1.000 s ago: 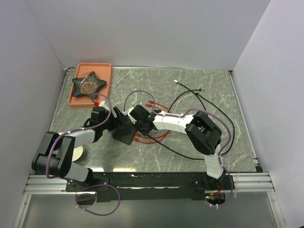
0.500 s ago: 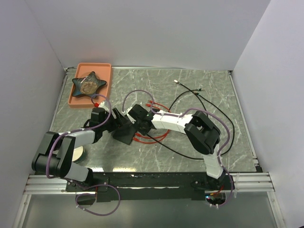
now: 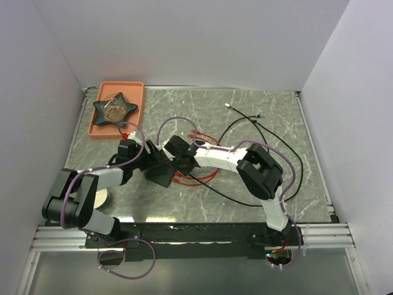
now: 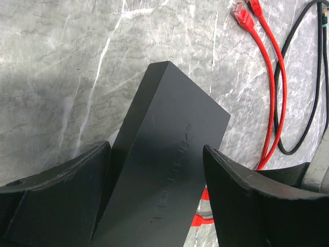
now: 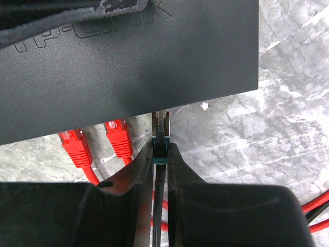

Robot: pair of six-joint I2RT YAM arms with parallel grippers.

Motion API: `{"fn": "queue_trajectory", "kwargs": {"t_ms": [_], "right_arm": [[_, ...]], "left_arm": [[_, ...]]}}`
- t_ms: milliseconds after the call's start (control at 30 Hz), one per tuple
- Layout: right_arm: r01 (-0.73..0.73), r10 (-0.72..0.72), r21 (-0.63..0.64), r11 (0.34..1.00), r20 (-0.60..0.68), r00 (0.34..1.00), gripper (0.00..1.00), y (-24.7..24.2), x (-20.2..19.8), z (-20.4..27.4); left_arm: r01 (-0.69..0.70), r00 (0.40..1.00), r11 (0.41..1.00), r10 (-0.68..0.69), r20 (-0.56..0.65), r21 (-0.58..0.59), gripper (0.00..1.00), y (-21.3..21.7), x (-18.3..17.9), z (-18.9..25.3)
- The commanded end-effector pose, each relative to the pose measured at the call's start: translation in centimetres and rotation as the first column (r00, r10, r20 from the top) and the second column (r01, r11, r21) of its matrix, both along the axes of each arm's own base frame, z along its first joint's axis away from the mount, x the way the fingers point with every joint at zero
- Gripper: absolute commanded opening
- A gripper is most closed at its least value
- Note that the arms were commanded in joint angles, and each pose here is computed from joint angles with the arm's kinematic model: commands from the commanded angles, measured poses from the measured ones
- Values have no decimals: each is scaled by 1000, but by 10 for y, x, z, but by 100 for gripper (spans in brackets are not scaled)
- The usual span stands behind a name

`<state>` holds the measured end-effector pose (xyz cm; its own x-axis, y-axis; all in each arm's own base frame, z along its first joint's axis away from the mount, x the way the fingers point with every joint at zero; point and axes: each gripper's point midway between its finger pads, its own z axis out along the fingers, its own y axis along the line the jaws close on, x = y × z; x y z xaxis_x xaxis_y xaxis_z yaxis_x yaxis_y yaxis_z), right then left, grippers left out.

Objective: Insert the plug into the switch port

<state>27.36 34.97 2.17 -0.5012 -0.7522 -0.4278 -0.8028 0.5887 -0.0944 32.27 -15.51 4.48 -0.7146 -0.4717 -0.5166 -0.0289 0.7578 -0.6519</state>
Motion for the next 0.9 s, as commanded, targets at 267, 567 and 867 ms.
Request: {"fn": "queue_trajectory", "kwargs": {"t_ms": [267,567,867], "right_arm": [[-47,38,137,989,67,997,0,40,9,34],[-72,53,180,981,107,993,0,46,10,43],[-126,100,225,966,122,987,0,60,10,35]], "left_arm": [[66,997,998,-65,44,-19,76,-9,1,4],[87,995,996,-86,56,-20,74,-11,0,4],[148,986,988,-144,86,-39,71,-19,-4,7]]}}
